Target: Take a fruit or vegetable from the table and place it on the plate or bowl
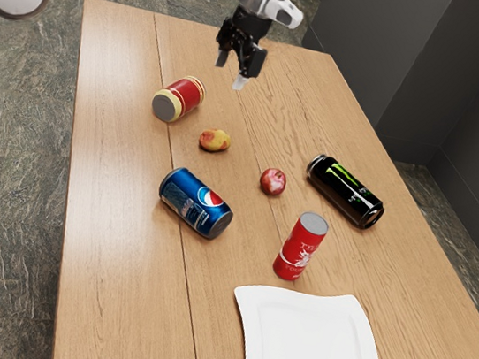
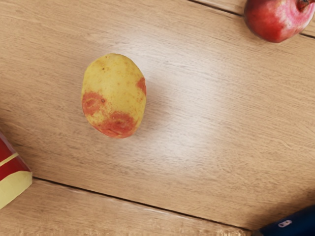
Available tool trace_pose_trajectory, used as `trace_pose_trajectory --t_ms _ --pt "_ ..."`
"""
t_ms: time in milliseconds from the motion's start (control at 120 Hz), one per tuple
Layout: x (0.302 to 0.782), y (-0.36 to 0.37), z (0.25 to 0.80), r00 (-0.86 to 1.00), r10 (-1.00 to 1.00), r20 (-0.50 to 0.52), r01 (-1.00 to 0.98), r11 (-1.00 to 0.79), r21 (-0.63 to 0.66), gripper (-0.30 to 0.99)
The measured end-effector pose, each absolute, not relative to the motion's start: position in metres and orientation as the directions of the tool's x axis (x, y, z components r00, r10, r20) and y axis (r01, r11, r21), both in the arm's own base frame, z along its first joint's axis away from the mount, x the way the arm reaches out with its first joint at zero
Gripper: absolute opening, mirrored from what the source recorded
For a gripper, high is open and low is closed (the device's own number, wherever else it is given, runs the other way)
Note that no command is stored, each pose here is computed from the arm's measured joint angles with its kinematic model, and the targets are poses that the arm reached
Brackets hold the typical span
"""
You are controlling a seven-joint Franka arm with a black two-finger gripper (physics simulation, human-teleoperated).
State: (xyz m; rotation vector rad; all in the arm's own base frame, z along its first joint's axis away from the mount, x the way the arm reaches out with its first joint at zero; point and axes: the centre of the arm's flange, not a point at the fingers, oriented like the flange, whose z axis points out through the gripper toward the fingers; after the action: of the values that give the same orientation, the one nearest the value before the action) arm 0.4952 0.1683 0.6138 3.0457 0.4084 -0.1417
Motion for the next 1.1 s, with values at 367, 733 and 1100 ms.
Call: trace_pose_trajectory --t_ms 367,733,1100 --pt "0.483 0.192 0.517 0.953 0.285 -0.102 0.286 -0.958 -0.009 0.69" --pt "0.504 0.194 0.494 0.958 0.274 -0.085 0.272 -0.962 -0.033 0.69" --pt "0.519 0.207 0.465 0.949 0.291 -0.118 0.288 -0.957 -0.044 0.69"
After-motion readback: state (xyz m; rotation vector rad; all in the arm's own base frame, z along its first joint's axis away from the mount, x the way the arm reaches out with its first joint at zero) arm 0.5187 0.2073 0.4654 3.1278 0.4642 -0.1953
